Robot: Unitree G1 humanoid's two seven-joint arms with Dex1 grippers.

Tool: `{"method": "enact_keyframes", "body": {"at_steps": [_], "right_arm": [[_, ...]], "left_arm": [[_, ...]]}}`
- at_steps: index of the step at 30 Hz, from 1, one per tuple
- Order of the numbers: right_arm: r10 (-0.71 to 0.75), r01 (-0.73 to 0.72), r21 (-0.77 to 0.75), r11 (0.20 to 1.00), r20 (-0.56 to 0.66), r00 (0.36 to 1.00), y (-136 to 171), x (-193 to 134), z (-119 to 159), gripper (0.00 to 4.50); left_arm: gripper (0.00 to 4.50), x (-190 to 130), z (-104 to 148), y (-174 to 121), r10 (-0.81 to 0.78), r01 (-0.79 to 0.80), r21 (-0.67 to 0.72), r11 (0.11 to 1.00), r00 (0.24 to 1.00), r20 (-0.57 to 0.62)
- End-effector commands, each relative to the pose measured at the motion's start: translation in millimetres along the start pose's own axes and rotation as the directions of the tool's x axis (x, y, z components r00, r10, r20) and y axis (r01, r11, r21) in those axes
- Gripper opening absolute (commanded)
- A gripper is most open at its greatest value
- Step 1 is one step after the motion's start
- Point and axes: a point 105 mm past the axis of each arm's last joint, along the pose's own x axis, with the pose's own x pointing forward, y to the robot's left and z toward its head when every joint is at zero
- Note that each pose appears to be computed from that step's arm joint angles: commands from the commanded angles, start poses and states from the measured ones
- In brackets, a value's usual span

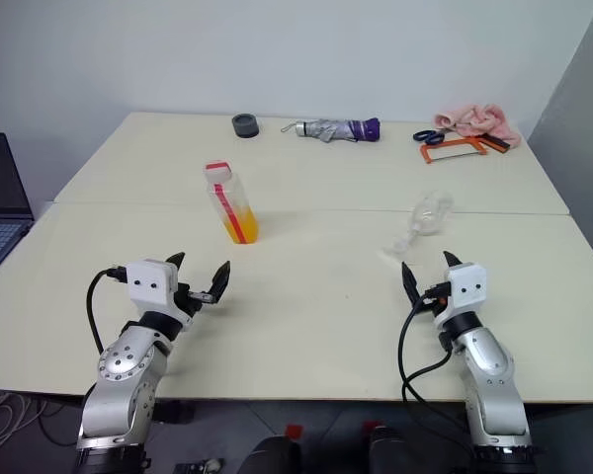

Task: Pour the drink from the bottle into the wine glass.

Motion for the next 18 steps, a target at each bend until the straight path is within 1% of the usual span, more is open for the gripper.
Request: {"method": "enact_keyframes", "body": {"at_steps": [1, 4, 8, 10, 12, 15, 18], "right_arm": [[-0.003, 0.004, -0.01, 1.0, 0.04, 0.999, -3, 2, 12, 4.5], [-0.003, 0.004, -0.011, 1.0, 0.037, 0.999, -3, 2, 11, 4.5], [-0.003, 0.003, -0.009, 1.0, 0.035, 0.999, -3, 2, 10, 4.5], [-0.001, 0.001, -0.006, 1.0, 0.034, 0.999, -2, 2, 10, 4.5], [0.003, -0.003, -0.004, 1.0, 0.032, 0.999, -1, 3, 9, 4.5], [0.017, -0.017, 0.003, 1.0, 0.029, 0.999, 1, 2, 9, 4.5], [0.034, -0.034, -0.002, 0.999, 0.033, 0.999, 2, 2, 10, 4.5]], "left_arm": [[4.42, 1, 20, -7, -0.03, 0.029, 0.014, 0.999, 0.996, 0.081], [4.42, 2, 20, -9, -0.039, 0.036, 0.043, 0.998, 0.996, 0.077], [4.42, 3, 21, -11, -0.05, 0.047, 0.041, 0.998, 0.996, 0.079], [4.42, 2, 21, -14, -0.077, 0.073, 0.061, 0.996, 0.994, 0.079], [4.42, 2, 19, -14, -0.094, 0.091, 0.042, 0.995, 0.993, 0.072], [4.42, 0, 30, -9, -0.091, 0.099, -0.049, 0.994, 0.986, 0.143], [4.42, 2, 30, -5, -0.071, 0.074, -0.016, 0.997, 0.988, 0.135]]}}
